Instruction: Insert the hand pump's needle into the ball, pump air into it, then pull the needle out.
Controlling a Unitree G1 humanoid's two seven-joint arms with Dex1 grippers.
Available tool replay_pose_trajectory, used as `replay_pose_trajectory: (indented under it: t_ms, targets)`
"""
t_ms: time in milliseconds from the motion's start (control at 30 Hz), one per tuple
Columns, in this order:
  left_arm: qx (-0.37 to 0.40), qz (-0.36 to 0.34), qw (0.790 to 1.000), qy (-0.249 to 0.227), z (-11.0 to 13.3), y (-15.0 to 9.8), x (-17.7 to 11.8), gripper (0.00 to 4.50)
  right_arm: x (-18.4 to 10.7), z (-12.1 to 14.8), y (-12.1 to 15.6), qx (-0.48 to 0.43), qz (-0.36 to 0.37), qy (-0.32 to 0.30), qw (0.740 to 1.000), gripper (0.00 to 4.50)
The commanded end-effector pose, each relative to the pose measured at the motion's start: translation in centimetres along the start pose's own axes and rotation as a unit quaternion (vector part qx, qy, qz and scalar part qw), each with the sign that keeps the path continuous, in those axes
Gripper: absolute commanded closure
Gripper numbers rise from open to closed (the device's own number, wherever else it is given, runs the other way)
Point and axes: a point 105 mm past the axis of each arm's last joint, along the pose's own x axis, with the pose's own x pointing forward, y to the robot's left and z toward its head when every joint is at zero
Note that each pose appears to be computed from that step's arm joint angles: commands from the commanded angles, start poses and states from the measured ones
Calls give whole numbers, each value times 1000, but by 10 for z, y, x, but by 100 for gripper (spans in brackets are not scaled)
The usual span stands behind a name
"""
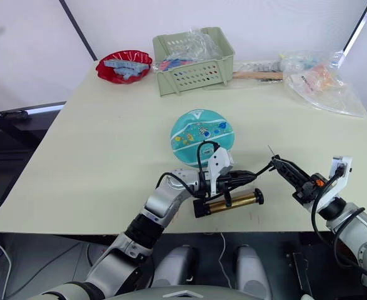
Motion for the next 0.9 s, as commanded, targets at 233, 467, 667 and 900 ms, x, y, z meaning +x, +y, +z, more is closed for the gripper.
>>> replay_pose_trajectory:
  t_ms: [233,467,667,900]
  targets:
    - [15,-9,1000,-21,11,-5,3,450,-4,-5,-4,-58,-6,24,998,345]
    - [16,-10,1000,-22,11,-5,2,450,-7,-9,-12,-78,-18,30,996,345]
    - [17,-18,999,-22,10,-9,3,450,-7,-2,-22,-75,-37,5,996,345]
    - [18,-21,999,-23,10,-10,3,450,-5,-3,-23,-68,-37,2,997,345]
